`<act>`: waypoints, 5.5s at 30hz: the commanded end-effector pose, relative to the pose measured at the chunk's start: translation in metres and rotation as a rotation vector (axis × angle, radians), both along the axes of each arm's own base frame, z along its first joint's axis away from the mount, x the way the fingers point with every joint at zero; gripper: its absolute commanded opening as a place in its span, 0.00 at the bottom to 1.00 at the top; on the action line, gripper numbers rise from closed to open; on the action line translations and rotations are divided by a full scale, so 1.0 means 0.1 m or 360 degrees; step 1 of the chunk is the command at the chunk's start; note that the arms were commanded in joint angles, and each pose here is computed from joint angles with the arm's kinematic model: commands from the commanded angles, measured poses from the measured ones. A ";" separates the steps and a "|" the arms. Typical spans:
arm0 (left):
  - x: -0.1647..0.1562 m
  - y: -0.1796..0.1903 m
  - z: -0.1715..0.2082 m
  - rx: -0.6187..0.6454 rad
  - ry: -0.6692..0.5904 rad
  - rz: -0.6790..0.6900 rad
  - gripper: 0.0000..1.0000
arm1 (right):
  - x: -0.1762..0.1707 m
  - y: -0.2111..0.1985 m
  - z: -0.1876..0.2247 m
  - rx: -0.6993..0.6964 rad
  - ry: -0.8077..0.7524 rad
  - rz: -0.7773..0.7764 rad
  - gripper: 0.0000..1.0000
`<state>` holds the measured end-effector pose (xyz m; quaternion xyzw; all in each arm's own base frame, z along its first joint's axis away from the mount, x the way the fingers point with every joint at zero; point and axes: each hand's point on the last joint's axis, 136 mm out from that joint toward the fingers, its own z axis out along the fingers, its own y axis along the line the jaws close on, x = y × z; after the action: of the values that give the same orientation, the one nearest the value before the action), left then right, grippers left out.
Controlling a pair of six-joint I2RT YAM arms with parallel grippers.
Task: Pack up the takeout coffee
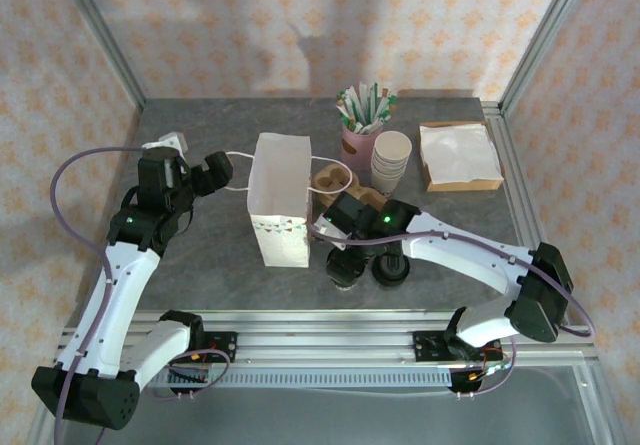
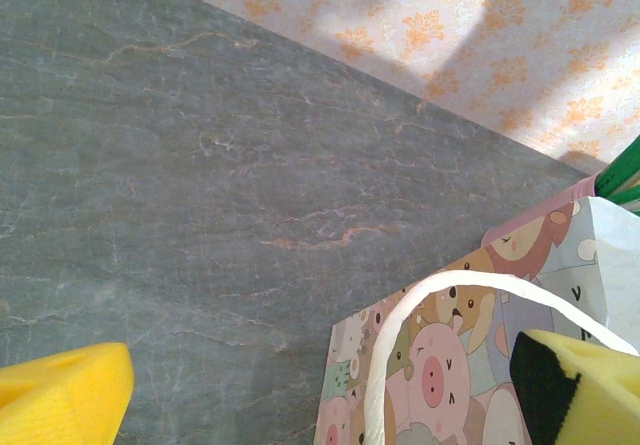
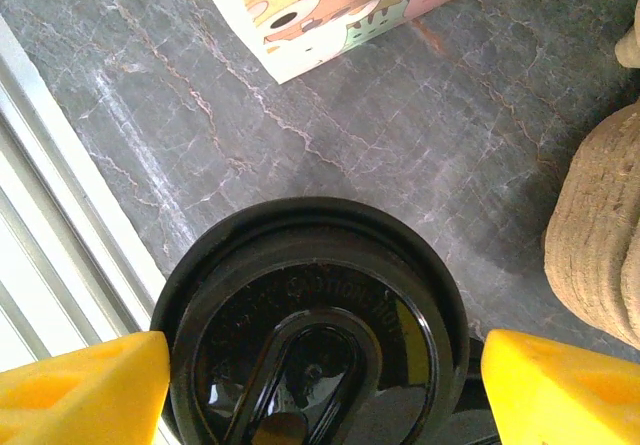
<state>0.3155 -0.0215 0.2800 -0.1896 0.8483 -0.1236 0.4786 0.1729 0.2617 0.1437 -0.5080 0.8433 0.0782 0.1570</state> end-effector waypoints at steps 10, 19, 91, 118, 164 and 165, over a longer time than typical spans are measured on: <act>-0.02 0.01 0.15 0.0044 -0.0046 0.0001 0.98 | 0.14 -0.02 0.74 0.0385 -0.0197 -0.0349 0.78; -0.03 0.01 0.18 0.0042 -0.0057 0.0001 0.98 | 0.56 -0.76 1.44 0.0617 -0.0630 -0.0878 0.74; -0.03 -0.01 0.19 0.0033 -0.0064 -0.0019 0.98 | 1.92 -0.27 -0.35 -0.0032 0.0045 -0.0581 0.51; -0.03 -0.01 0.18 0.0032 -0.0058 -0.0021 0.98 | 1.93 -0.21 -0.32 -0.0032 -0.0010 -0.0586 0.43; -0.09 -0.22 0.29 -0.0065 -0.0120 -0.0167 0.79 | 1.24 -1.29 0.83 0.0186 -0.0037 -0.1657 0.39; -0.10 -0.24 0.28 -0.0071 -0.0114 -0.0182 0.79 | 1.24 -1.22 0.80 0.0228 0.0002 -0.1646 0.39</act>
<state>0.3087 -0.0392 0.2951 -0.1556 0.8438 -0.1570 0.4889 0.2995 0.1300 0.2179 -0.0242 0.9786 0.0136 0.2040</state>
